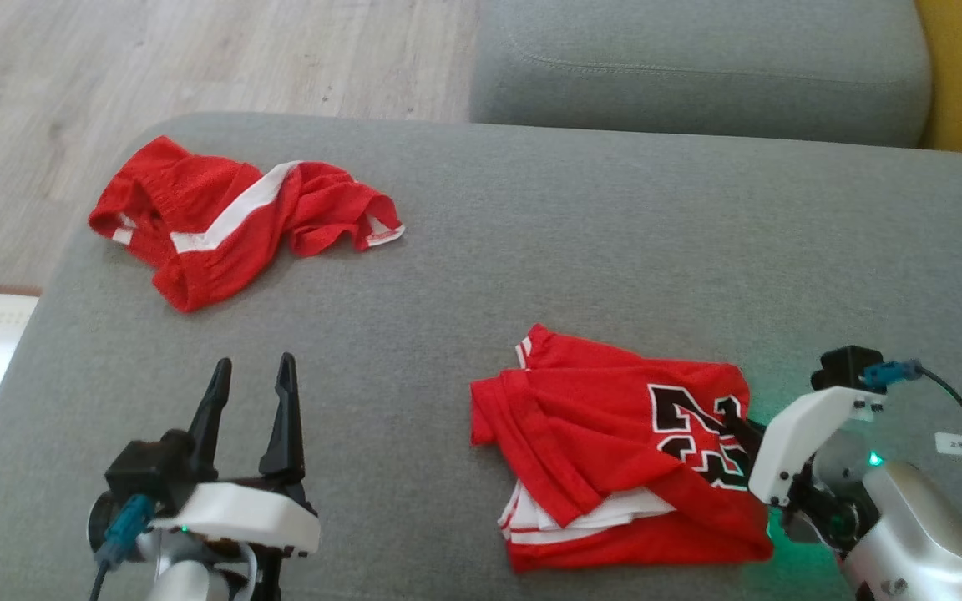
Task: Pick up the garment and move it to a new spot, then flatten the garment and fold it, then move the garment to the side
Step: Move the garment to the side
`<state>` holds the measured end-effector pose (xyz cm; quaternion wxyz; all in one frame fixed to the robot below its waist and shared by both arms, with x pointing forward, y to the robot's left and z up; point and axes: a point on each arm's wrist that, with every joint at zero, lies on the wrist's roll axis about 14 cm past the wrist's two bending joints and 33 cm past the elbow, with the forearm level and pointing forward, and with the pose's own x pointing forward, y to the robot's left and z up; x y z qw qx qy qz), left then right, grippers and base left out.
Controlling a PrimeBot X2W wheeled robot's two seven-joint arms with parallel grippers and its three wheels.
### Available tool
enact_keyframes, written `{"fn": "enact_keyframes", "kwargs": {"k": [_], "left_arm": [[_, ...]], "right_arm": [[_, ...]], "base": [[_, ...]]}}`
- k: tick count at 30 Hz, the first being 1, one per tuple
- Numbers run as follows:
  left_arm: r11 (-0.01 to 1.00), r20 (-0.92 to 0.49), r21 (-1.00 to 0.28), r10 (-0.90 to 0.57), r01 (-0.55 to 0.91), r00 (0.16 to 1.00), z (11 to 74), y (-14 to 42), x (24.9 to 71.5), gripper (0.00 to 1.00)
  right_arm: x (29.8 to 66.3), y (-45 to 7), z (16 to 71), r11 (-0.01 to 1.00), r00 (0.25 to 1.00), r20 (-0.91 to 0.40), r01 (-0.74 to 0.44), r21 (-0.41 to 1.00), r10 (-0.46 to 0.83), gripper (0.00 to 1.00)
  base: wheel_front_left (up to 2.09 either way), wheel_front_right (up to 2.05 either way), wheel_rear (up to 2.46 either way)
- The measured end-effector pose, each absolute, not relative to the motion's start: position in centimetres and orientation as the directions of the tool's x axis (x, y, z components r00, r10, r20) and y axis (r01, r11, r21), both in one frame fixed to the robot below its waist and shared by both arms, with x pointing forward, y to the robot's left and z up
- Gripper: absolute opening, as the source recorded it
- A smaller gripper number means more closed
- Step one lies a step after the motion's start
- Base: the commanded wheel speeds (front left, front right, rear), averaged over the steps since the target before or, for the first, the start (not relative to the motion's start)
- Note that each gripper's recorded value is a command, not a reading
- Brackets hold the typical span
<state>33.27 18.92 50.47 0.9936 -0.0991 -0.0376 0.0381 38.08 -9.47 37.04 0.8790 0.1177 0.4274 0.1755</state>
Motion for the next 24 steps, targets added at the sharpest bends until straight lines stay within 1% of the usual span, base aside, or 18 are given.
{"fn": "enact_keyframes", "kwargs": {"k": [4,5,8,11,15,20,24], "left_arm": [[0.979,0.078,-0.202,0.053,-0.036,0.996,50.8,18.0,33.8,1.0],[0.979,0.078,-0.202,0.053,-0.036,0.996,50.8,18.0,33.8,1.0],[0.977,0.082,-0.211,0.0,0.018,0.997,50.9,16.3,34.3,1.0],[0.973,0.084,-0.221,-0.057,0.074,0.995,51.0,14.4,34.9,1.0],[0.963,0.091,-0.227,-0.129,0.146,0.988,51.3,11.9,35.8,1.0],[0.942,0.104,-0.237,-0.218,0.237,0.97,51.7,8.6,37.7,1.0],[0.924,0.099,-0.243,-0.278,0.294,0.955,51.4,6.4,39.7,1.0]], "right_arm": [[38.9,-9.6,38.9,0.908,0.617,-0.669,-0.243,0.34,0.415,0.0],[38.9,-9.6,38.9,0.908,0.617,-0.669,-0.243,0.34,0.415,0.0],[41.1,-10.7,42.3,0.914,0.668,-0.624,-0.287,0.287,0.406,0.0],[43.4,-12.8,46.2,0.927,0.722,-0.583,-0.313,0.206,0.373,0.0],[44.6,-16.7,49.2,0.951,0.769,-0.564,-0.288,0.113,0.3,0.0],[45.4,-21.7,50.6,0.973,0.798,-0.57,-0.232,0.013,0.198,0.0],[47.2,-24.4,52.1,0.978,0.841,-0.52,-0.202,-0.048,0.148,0.0]], "base": [[0.0,0.0,0.0],[0.0,0.0,0.0],[0.0,0.0,0.0],[0.0,0.0,0.0],[0.0,0.0,0.0],[0.0,0.0,0.0],[0.0,0.0,0.0]]}}
